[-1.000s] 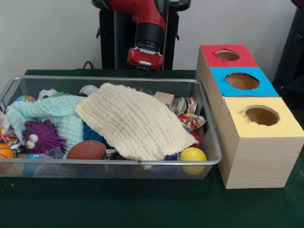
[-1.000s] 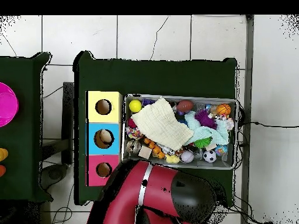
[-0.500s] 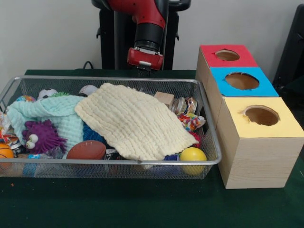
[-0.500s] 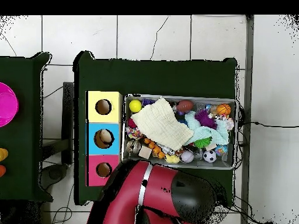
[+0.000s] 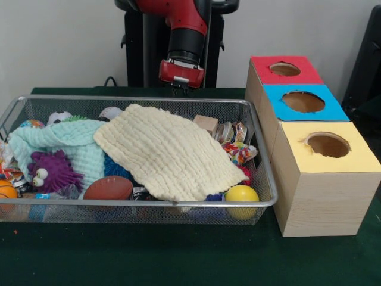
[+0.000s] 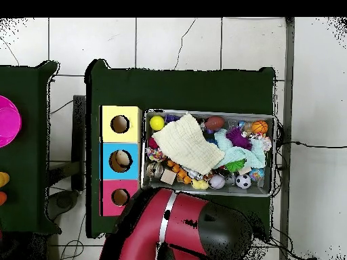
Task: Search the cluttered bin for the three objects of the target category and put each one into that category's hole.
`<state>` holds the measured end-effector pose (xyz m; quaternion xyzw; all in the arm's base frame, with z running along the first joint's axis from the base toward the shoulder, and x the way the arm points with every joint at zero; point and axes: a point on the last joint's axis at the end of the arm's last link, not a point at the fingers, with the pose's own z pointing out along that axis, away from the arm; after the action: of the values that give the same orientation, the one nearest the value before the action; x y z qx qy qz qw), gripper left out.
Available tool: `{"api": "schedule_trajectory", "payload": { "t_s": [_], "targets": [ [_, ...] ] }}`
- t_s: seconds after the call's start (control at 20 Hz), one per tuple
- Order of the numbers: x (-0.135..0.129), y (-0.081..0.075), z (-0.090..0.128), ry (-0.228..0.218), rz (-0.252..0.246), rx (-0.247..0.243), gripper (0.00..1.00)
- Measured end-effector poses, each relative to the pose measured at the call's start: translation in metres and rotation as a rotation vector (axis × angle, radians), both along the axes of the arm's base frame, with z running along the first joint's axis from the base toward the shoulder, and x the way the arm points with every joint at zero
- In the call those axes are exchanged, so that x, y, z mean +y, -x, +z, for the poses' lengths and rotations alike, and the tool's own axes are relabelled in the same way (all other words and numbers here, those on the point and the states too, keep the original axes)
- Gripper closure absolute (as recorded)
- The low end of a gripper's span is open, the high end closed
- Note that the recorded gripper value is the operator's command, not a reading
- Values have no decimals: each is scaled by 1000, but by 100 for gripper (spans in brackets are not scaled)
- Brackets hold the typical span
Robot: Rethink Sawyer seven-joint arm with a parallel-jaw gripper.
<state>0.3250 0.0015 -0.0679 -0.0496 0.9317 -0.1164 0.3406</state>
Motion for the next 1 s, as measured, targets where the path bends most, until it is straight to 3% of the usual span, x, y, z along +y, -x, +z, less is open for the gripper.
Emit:
{"api": "schedule_trajectory", "payload": {
  "t_s": [0.55, 1.0],
  "targets": [
    [3, -5, 9, -1, -11, 109, 100],
    [3, -9, 12, -1, -13, 138, 100]
  ]
}}
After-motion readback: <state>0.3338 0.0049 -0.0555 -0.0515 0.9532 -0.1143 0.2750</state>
